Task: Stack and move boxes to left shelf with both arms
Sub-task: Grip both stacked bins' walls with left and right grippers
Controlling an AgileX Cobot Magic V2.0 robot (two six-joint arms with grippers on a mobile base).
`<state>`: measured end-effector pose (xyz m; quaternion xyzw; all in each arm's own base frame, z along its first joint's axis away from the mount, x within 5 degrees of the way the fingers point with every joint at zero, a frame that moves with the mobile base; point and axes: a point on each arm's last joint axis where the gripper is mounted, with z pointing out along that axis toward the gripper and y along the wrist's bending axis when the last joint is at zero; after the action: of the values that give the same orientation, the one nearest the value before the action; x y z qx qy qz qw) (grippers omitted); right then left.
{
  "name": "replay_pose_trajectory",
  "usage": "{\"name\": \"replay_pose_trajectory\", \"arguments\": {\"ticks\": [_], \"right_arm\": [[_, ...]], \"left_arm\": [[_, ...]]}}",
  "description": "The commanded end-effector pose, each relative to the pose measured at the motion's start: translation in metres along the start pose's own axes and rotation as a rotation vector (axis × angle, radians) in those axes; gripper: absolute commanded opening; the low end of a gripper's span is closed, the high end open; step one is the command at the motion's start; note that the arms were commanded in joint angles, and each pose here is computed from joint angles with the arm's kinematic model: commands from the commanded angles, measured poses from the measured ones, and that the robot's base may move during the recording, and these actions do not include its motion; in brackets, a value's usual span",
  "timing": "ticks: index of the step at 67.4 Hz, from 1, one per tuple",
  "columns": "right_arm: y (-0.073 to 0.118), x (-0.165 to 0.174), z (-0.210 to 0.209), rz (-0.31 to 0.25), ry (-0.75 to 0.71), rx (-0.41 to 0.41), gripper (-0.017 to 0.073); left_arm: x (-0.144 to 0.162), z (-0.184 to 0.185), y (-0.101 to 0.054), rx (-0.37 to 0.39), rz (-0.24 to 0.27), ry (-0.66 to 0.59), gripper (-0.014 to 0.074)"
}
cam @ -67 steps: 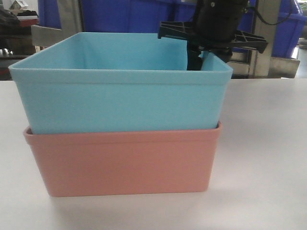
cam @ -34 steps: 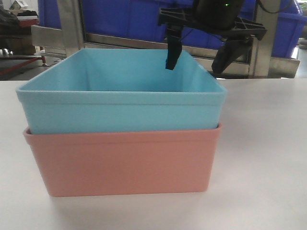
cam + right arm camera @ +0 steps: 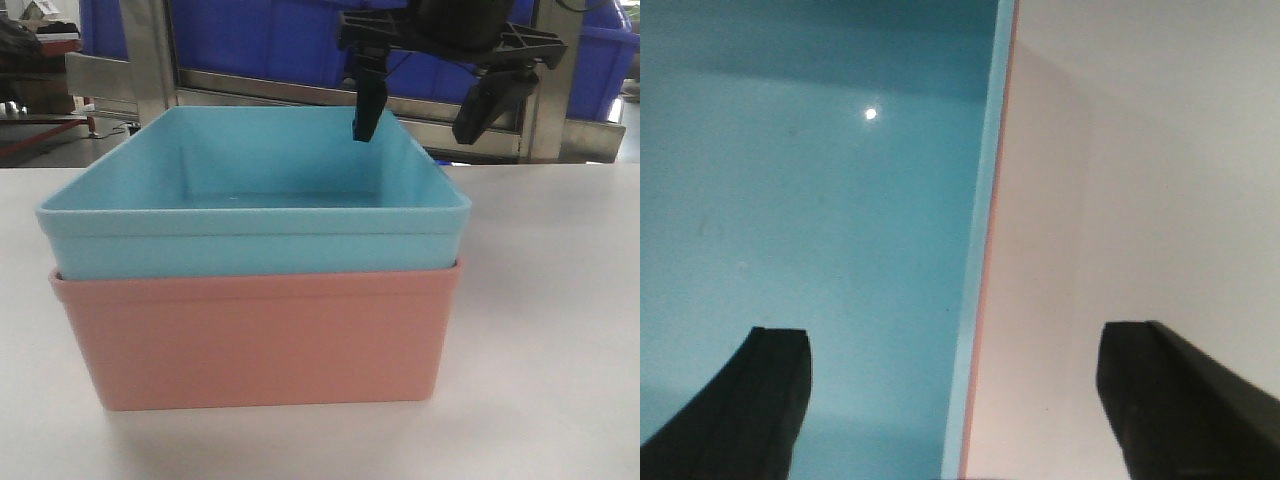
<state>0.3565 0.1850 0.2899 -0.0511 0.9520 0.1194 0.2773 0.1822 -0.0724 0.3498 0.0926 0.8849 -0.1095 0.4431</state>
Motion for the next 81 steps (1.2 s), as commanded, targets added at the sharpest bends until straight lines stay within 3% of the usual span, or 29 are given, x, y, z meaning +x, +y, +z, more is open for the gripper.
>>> {"name": "replay_pose_trajectory", "arguments": {"ticks": [1, 16, 37, 61, 81], "right_arm": [[0.005, -0.016, -0.034, -0.03, -0.125, -0.035, 0.0612], [0.005, -0.016, -0.031, -0.031, -0.121, -0.034, 0.0612], [0.005, -0.014, -0.015, -0.031, -0.094, -0.026, 0.0612], [0.003, -0.004, 0.027, -0.03, 0.001, 0.005, 0.0612], [0.001, 0.001, 0.046, -0.033, 0.035, 0.018, 0.0612]], "left_arm": [[-0.032, 0.012, -0.005, 0.003, -0.063, -0.024, 0.0524], [-0.059, 0.079, -0.011, -0.039, -0.063, 0.17, 0.0522], [-0.061, 0.155, -0.015, -0.07, -0.066, 0.327, 0.0522], [-0.045, 0.201, -0.018, -0.042, -0.121, 0.383, 0.0512], [-0.023, 0.232, -0.016, -0.058, -0.125, 0.465, 0.0512]]}}
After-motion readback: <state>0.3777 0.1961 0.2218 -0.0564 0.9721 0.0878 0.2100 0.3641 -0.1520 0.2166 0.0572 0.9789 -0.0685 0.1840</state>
